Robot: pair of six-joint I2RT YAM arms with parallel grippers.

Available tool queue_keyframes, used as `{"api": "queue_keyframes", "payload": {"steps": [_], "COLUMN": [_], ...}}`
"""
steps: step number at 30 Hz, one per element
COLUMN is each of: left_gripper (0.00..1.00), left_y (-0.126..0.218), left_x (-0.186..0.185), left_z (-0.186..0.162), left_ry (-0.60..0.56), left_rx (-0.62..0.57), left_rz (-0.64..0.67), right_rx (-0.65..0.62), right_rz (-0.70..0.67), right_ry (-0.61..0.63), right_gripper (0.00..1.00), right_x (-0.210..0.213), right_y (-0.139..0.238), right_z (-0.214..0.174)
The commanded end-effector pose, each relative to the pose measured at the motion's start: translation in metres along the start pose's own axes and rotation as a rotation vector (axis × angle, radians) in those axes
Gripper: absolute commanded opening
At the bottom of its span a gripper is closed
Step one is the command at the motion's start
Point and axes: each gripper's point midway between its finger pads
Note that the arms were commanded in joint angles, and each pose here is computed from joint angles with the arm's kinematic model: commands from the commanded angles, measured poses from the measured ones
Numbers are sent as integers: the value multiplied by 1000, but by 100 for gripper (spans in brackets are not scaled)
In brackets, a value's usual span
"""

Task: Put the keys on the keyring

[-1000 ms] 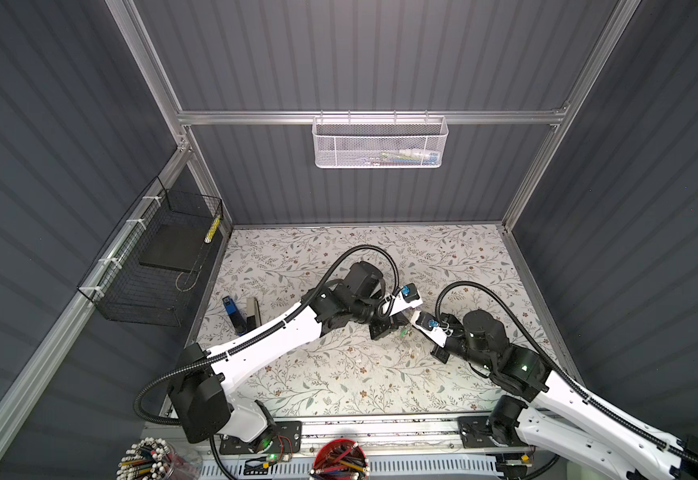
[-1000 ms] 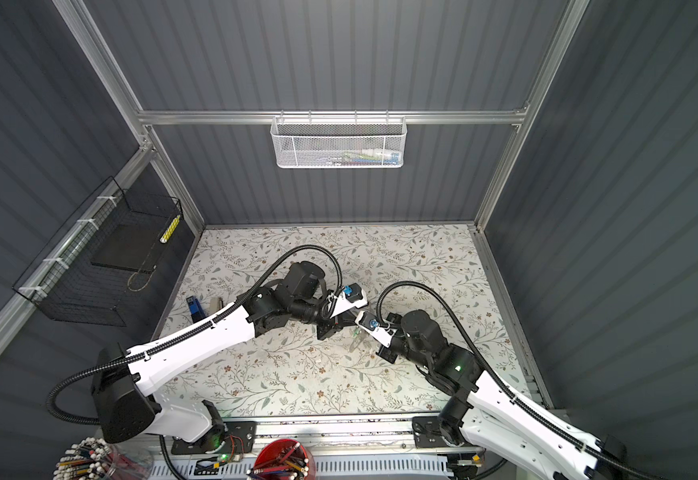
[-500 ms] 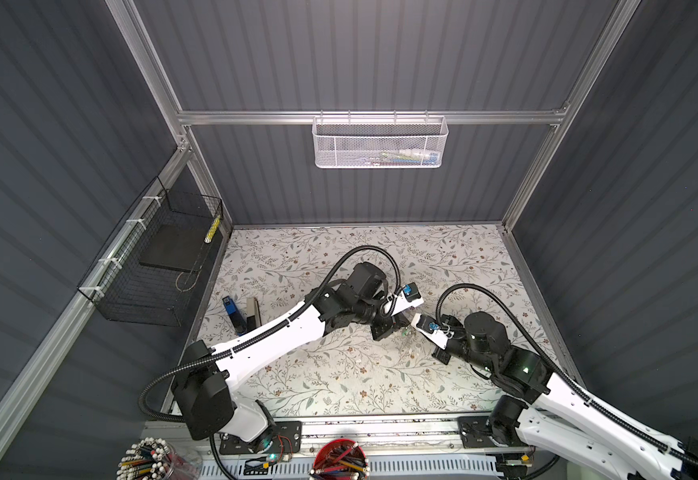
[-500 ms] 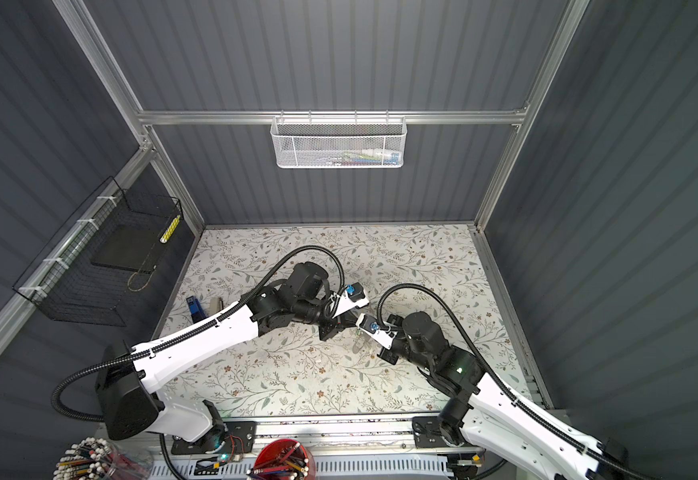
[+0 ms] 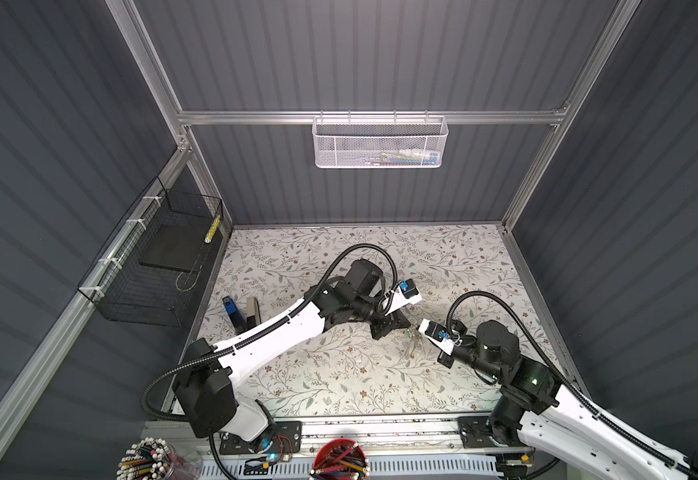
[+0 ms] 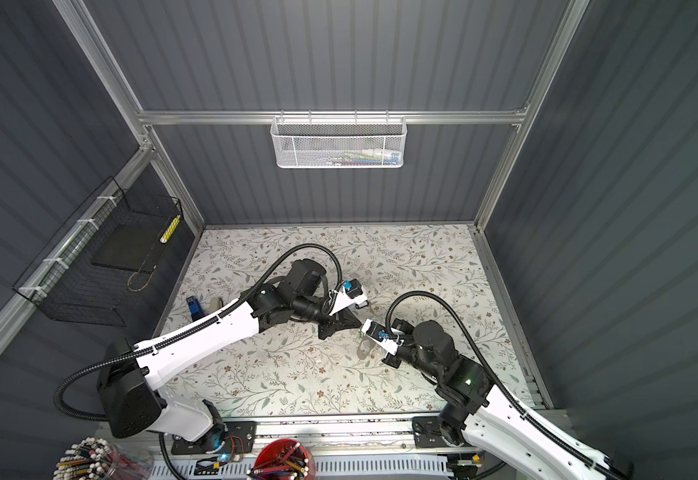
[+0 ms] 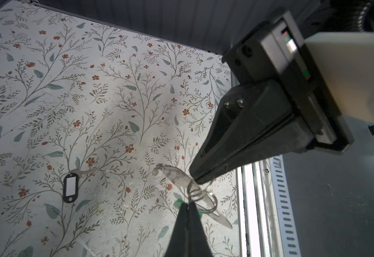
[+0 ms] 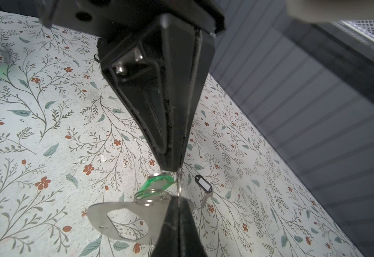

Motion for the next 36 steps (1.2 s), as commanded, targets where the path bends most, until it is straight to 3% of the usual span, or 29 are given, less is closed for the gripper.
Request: {"api": "queue_keyframes", "payload": {"steps": [1, 2, 4, 9, 13, 18, 27, 36], "left_gripper": [11, 23, 36, 44, 44, 42, 35, 28], "left_y": [-1, -1, 6, 34, 50, 52, 50, 44], "left_x": [-1, 0, 3, -3, -15, -28, -36, -38], "left_z": [0, 0, 3, 11, 17, 23, 31, 27], "left_ry": [34, 35, 12, -219, -397, -478, -535, -517], "left_rx": [11, 13, -10, -122, -184, -225, -268, -257], "left_rz": [-38, -37, -15, 99, 139, 83, 29, -1], "right_rx": [-111, -124, -129, -150, -186, -219, -263, -279], "right_rz": [-18, -18, -12, 6, 63, 118, 209, 229], "right_ry": [7, 4, 3, -28, -43, -55, -76, -72], "right_gripper": [0, 0, 0, 0, 0, 0, 0, 0], "right_x": [-4, -5, -3, -3, 3, 10, 23, 26], "right_y": [5, 5, 4, 4, 6, 5, 6, 8], "right_z": [26, 28, 29, 33, 40, 48, 58, 61]}}
Point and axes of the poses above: each gripper's point midway between its finger pads, its own y axis back along the fingers, its own x axis along the line the jaws close on, z = x × y, and after that the axes turned 7 degrees about -y, right-handed
